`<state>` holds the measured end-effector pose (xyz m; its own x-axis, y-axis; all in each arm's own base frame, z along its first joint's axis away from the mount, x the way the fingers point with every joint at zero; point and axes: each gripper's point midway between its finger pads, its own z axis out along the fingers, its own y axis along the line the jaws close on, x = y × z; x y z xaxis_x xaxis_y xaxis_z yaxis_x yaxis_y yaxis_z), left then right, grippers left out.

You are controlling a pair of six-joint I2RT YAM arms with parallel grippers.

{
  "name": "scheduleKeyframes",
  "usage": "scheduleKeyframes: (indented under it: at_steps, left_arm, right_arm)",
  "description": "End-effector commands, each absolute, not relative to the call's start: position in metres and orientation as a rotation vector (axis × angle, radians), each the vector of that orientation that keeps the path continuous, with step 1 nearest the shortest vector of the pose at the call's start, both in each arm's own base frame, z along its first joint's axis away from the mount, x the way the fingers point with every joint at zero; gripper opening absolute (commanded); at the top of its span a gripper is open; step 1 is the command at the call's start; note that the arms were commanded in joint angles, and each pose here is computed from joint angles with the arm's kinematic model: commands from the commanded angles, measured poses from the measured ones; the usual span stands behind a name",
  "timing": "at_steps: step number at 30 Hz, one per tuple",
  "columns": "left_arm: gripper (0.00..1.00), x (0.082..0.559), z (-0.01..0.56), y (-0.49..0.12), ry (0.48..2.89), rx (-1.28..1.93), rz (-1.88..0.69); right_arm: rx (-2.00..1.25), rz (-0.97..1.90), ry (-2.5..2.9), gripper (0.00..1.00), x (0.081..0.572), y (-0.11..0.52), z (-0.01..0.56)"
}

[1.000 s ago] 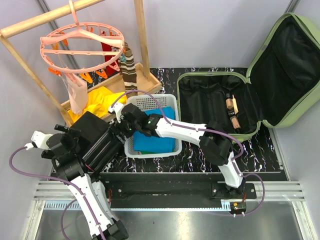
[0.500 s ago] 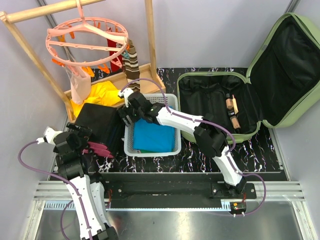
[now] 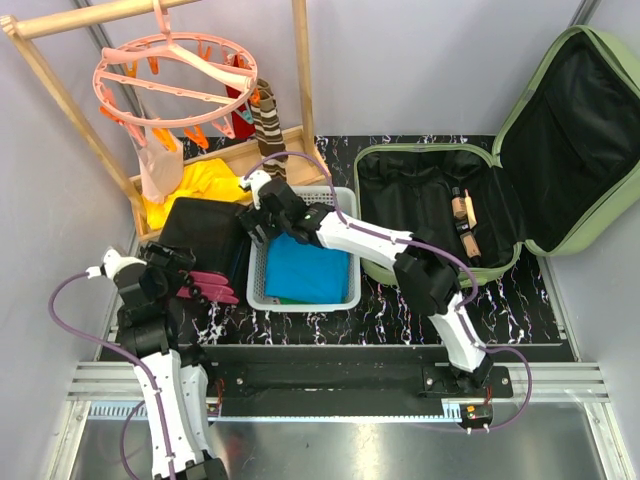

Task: Open, take out, and arrange the luggage
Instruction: Open the drawer

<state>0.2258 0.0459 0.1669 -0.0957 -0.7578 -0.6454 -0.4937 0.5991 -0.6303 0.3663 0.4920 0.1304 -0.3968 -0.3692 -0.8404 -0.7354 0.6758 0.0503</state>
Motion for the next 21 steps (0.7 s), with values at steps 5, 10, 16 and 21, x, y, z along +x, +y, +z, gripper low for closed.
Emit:
scheduleKeyframes:
  at_steps: [5,10,16,21]
  left_arm:
    - [0.99,0.241,0.152,-0.022,1.876,-0.830,-0.593]
    - [0.99,0.246,0.162,-0.030,1.865,-0.796,-0.599]
    - [0.99,0.255,0.158,-0.046,1.914,-0.734,-0.625]
    - [0.99,0.255,0.158,-0.037,1.913,-0.692,-0.532]
  right_arm:
    - [-0.768,0.666,1.907,0.89,0.337,0.464,0.224]
    - [-0.752,0.702,1.926,0.89,0.318,0.446,0.231]
    - [-0.713,0.747,1.933,0.89,0.303,0.432,0.236]
    - [-0.681,0.738,1.934,0.89,0.295,0.414,0.239]
